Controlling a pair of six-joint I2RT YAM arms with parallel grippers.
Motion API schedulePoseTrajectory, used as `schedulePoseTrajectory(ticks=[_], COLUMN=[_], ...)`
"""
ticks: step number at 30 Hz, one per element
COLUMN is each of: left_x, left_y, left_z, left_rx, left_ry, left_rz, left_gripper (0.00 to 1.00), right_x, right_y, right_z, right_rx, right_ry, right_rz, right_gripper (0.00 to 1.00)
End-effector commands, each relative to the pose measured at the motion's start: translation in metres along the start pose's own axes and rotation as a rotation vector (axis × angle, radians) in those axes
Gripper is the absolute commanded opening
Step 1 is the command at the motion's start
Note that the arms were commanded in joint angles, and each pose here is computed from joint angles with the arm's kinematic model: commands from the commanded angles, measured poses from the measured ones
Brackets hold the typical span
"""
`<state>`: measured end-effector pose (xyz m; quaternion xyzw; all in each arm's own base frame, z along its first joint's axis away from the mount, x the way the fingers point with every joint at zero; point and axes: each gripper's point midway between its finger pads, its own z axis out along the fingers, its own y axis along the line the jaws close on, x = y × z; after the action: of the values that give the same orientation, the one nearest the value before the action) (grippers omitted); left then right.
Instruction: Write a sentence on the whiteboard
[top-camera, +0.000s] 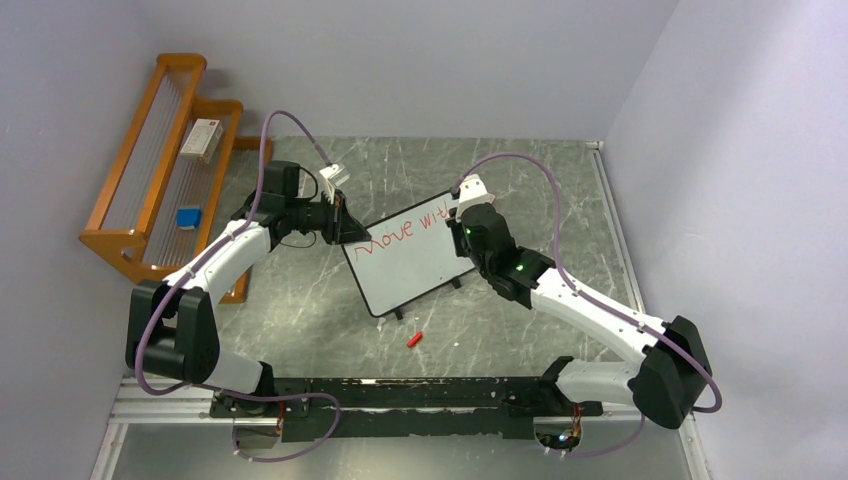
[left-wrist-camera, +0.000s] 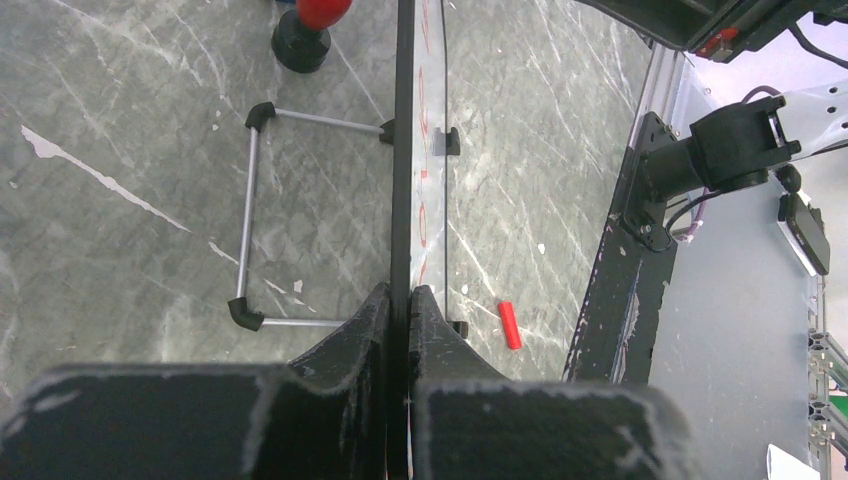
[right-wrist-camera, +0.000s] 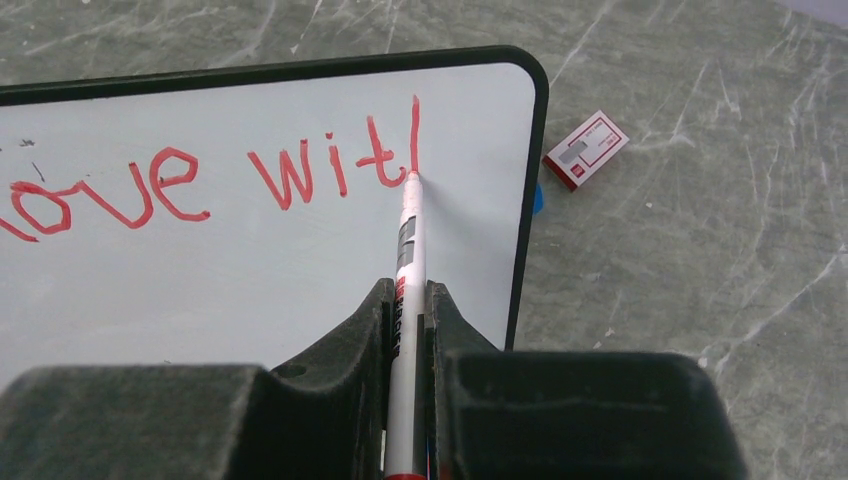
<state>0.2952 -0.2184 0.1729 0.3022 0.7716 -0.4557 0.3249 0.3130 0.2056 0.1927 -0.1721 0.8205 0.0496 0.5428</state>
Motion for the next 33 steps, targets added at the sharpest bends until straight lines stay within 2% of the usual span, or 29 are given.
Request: schedulePoseTrajectory(ticks=[1, 14, 33], left_x=[0.04, 0.04, 0.039], left_y=[0.013, 0.014, 0.016], left_z=[0.009, 0.009, 0.009], left_rx=[-0.051, -0.058, -0.073], left_ry=[0.118, 0.117, 0.114], left_rz=[-0.044, -0.043, -0.044], left_gripper=[0.05, 0.05, 0.05], right_x=[-0.024, -0.028, 0.012], right_y=[-0.003, -0.01, -0.012], right_z=[0.005, 0.008, -0.001], right_rx=[0.019, 0.053, 0.039], right_ry=[-0.064, -0.068, 0.025], right_rz=[0.011, 0.01, 0.032], right_gripper=[0.0, 0.0, 0.0])
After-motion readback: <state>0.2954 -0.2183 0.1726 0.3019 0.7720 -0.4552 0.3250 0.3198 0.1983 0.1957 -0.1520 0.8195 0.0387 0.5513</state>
